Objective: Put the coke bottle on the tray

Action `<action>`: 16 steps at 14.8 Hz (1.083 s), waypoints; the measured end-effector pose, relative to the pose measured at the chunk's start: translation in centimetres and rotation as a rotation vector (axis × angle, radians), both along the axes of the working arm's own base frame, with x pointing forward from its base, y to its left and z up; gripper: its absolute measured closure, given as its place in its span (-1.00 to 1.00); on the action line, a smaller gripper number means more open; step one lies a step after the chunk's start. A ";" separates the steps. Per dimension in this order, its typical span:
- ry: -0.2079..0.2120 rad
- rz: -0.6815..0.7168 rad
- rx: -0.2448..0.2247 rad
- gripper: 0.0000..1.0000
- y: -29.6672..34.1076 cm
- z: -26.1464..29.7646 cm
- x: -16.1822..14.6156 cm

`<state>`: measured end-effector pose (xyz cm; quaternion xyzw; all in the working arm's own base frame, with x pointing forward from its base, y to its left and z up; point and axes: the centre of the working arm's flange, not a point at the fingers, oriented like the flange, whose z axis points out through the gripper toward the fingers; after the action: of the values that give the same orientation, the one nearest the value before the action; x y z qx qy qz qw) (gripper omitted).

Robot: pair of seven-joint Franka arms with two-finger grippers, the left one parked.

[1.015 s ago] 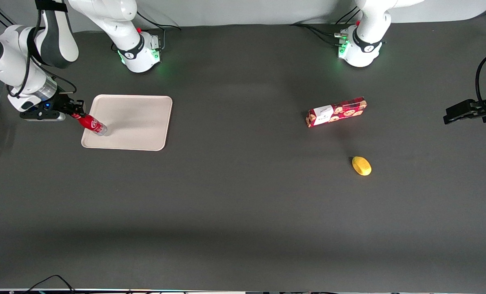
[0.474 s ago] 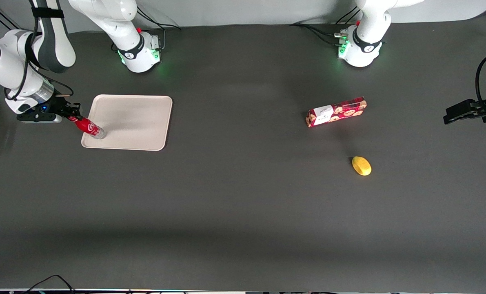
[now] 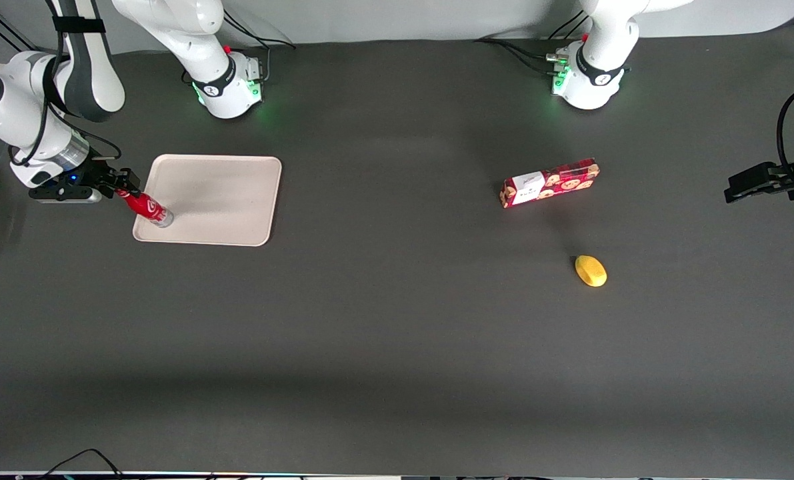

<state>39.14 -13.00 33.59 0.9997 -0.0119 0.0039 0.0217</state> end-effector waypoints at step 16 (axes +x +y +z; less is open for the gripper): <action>-0.064 0.072 -0.013 -1.00 5.9 28.0 10.0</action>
<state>49.11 -7.11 61.56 0.9987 0.0236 0.0367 0.0277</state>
